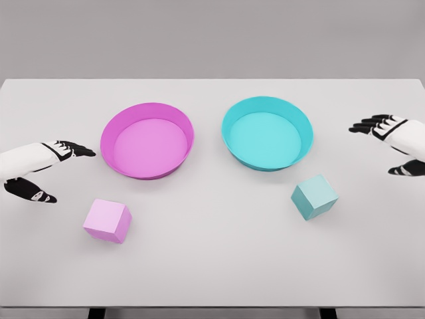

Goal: Place the blocks in the corresponding plates according to their colors

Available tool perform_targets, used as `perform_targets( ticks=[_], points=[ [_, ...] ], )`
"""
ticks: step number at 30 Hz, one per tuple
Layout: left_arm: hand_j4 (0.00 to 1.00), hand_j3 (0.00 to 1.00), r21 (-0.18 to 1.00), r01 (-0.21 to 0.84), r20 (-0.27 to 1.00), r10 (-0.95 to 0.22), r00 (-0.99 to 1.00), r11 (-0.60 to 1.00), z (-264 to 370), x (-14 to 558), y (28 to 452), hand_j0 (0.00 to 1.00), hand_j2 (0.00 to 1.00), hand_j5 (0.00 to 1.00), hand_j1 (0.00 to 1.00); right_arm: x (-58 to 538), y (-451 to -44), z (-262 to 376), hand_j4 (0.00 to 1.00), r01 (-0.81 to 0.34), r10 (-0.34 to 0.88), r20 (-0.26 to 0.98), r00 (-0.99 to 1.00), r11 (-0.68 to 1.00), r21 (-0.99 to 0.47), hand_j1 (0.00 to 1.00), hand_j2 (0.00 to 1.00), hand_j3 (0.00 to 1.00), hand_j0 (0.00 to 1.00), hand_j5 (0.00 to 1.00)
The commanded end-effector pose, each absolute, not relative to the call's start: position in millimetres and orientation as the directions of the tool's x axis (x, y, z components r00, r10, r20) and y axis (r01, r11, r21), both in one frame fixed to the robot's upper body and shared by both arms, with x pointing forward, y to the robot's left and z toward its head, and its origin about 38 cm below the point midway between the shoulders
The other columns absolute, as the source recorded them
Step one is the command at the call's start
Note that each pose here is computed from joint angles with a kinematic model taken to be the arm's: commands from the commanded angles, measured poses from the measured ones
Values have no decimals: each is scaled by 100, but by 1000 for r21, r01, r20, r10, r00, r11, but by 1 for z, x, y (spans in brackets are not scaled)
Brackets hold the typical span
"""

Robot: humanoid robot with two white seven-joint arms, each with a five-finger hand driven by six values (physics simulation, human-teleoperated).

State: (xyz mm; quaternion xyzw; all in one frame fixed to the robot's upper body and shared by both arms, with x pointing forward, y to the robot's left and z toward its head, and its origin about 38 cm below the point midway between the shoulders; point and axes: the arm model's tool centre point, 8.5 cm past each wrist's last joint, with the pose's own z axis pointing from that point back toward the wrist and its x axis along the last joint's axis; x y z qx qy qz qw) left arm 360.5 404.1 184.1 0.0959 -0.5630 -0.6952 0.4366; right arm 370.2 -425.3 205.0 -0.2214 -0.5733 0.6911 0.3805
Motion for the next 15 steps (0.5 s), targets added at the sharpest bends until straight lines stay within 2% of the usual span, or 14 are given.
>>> perform_targets(
  ticks=[1,7,9,12,15],
  points=[
    [100,100,866,499,362,-716,-597,22,185,361,405,100,100,100,100,370,-426,208,100,-266,781,130,-611,-49,-963,100,100,100,100,100],
    [100,100,831,556,418,-681,-601,20,195,346,402,100,100,100,100,369,-417,217,100,-246,761,112,-640,-65,-967,100,100,100,100,100],
    [100,100,802,597,449,-638,-626,-21,196,330,387,100,100,100,100,363,-410,223,100,-266,737,85,-671,-131,-955,100,100,100,100,100],
    [100,100,798,602,466,-602,-648,-31,195,324,373,100,100,100,100,366,-404,231,100,-250,721,68,-690,-149,-957,100,100,100,100,100],
    [100,100,793,609,487,-578,-655,-22,195,320,365,100,100,100,100,363,-404,240,100,-264,696,27,-718,-237,-935,100,100,100,100,100]
  ],
)
